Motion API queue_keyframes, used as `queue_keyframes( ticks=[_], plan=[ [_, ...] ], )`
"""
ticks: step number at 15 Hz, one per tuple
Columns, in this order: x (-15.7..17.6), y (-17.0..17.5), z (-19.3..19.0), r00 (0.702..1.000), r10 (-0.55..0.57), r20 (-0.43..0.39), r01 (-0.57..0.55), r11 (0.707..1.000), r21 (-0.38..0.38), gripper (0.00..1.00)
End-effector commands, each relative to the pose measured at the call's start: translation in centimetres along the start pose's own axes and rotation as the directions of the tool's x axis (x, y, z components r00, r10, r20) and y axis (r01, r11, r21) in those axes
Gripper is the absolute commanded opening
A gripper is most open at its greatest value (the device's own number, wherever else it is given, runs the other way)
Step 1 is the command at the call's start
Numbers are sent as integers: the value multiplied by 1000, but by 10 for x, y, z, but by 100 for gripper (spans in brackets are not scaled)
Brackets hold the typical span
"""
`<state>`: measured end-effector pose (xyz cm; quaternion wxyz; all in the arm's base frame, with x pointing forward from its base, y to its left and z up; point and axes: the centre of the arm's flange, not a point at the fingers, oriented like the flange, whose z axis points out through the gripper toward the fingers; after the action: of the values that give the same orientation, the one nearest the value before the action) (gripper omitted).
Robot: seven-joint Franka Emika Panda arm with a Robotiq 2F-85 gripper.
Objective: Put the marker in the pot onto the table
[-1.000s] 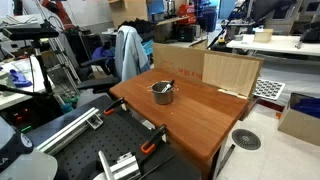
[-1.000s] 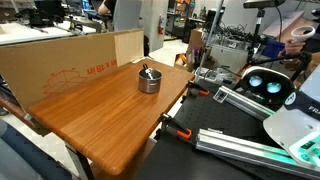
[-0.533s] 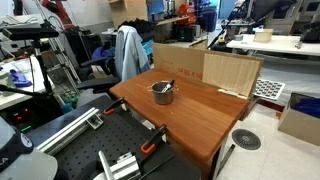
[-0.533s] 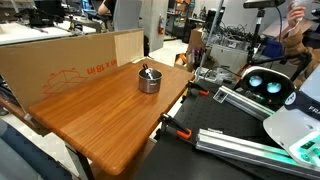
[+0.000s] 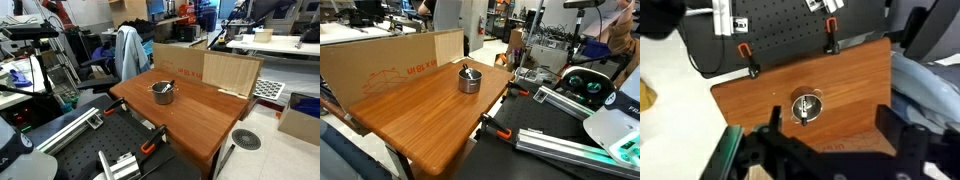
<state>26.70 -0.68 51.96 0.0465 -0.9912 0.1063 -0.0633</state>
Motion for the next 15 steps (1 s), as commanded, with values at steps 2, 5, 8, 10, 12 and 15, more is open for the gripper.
queue_keyframes(
  ticks=[2,5,8,10,12,15],
  plan=[
    [0,0,0,1000,0,0,0,1000,0,100],
    [-1,1,3,1000,-2,-24,3,1000,17,100],
    [3,2,20,998,-34,-51,36,998,43,100],
    [10,-1,41,997,-35,-68,38,999,36,100],
    [18,-5,64,996,-25,-81,27,999,21,100],
    [42,-14,86,995,-7,-97,9,1000,20,100]
  ],
)
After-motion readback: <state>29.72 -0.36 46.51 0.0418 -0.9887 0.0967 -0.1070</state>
